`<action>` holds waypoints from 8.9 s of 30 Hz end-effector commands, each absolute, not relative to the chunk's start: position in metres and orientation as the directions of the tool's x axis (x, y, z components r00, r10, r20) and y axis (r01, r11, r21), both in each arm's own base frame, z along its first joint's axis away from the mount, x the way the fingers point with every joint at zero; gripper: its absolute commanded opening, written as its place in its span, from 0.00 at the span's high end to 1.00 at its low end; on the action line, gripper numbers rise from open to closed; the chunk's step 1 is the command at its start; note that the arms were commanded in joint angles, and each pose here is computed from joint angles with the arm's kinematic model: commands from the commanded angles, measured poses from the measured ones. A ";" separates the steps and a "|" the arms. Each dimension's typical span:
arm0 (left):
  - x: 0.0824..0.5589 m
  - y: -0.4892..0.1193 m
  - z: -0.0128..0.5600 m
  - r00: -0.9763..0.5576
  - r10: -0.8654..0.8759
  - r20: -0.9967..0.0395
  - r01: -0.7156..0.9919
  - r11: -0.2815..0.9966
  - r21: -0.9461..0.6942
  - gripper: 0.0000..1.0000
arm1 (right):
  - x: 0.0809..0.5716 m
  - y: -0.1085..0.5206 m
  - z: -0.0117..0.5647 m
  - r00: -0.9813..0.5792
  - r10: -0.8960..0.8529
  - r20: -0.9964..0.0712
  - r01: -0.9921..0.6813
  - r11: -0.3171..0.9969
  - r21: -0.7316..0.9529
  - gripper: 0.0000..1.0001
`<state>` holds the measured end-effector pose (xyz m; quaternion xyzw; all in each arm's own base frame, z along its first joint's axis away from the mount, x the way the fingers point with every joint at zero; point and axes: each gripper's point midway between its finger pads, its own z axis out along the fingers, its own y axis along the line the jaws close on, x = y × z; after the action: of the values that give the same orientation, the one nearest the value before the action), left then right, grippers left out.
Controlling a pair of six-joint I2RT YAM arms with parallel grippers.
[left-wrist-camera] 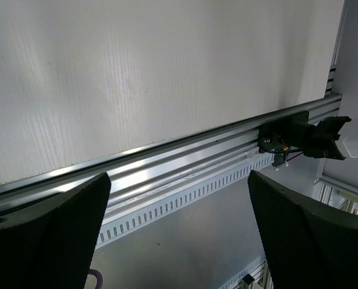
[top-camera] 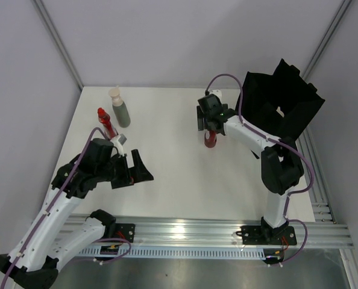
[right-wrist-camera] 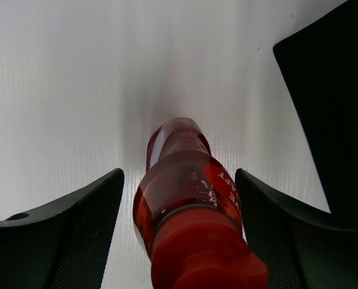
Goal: Place the personal care products into the canvas bag
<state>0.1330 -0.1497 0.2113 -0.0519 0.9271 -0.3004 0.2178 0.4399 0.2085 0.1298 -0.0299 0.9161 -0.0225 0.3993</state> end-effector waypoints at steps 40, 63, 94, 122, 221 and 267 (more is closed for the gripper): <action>0.147 -0.169 0.237 -0.874 -0.243 -0.421 0.107 0.749 -0.654 0.01 | 0.433 0.111 0.473 -0.227 0.004 -0.974 -0.060 0.998 0.019 1.00; 0.143 -0.167 0.231 -0.882 -0.237 -0.408 0.097 0.754 -0.649 0.01 | 0.450 -0.058 0.529 -0.007 0.117 -0.993 0.253 0.961 0.111 1.00; 0.176 -0.175 0.226 -0.887 -0.310 -0.342 -0.028 0.777 -0.629 0.01 | 0.587 -0.069 0.329 -0.141 0.014 -0.990 0.109 0.994 -0.001 1.00; 0.192 -0.167 0.235 -0.866 -0.333 -0.372 -0.053 0.802 -0.595 0.01 | 0.588 -0.072 0.244 -0.379 0.111 -0.919 0.164 0.985 0.051 0.33; 0.296 -0.276 0.174 -0.874 -0.063 -0.482 0.116 0.936 -0.332 0.99 | 0.320 0.144 0.303 -0.437 0.108 -0.893 -0.240 0.943 0.232 0.29; 0.194 -0.135 0.221 -0.755 -0.348 -0.555 -0.063 0.882 -0.467 0.01 | 0.281 0.301 0.263 -0.535 0.174 -0.827 -0.132 0.949 0.286 0.16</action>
<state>0.2124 -0.1432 0.2473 -0.1170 0.9011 -0.2217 0.3539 0.2689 0.2953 0.2624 -0.0503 0.8650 0.1796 0.4658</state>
